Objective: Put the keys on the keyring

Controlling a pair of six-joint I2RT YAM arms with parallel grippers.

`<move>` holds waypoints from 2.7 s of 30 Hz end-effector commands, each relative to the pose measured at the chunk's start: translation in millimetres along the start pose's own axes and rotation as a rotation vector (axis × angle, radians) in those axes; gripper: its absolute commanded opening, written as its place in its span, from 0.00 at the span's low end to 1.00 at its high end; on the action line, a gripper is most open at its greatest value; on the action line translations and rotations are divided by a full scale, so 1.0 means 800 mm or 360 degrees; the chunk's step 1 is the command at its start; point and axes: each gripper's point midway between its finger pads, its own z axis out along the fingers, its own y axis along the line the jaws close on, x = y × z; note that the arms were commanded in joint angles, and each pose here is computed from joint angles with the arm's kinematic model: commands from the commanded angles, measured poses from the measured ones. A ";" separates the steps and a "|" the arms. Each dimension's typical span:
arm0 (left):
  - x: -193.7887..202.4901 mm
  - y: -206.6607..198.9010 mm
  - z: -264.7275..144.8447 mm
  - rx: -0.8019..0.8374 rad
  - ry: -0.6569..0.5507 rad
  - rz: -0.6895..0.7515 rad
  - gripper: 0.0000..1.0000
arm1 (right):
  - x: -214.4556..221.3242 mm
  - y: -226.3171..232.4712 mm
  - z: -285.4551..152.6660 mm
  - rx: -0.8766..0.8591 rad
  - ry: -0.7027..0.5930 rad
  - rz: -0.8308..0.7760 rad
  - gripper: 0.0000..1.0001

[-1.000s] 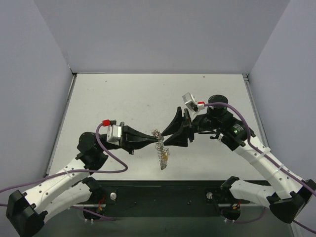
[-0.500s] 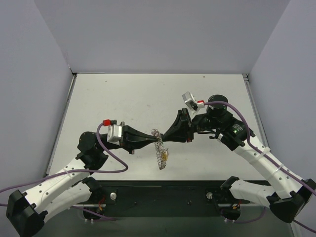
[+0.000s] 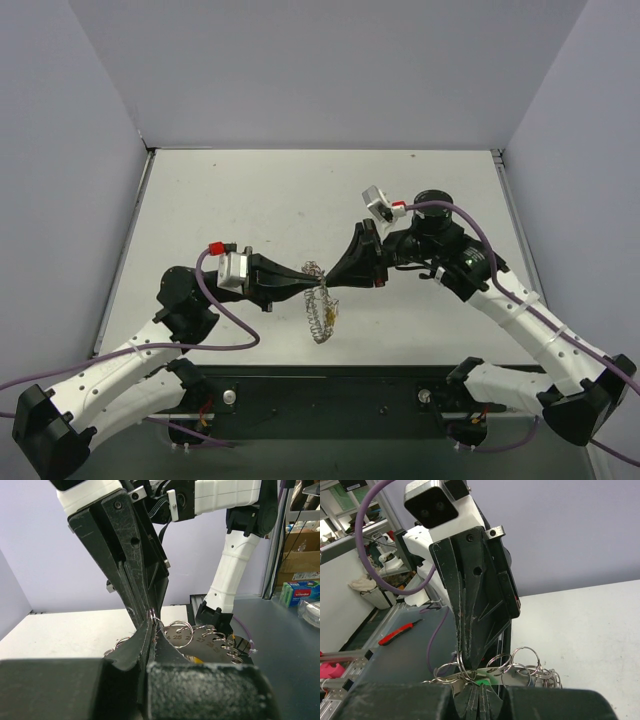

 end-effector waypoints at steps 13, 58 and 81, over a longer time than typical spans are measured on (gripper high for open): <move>-0.067 -0.017 0.015 0.0143 -0.0245 0.0184 0.00 | -0.001 -0.005 0.009 -0.0084 0.0018 -0.0027 0.00; -0.049 -0.009 0.008 0.0038 -0.0173 0.0150 0.00 | -0.061 0.021 -0.024 -0.0006 -0.0321 -0.0289 0.62; -0.049 -0.004 0.010 0.0015 -0.0174 0.0161 0.00 | -0.043 0.024 0.005 -0.0094 -0.0206 -0.0219 0.09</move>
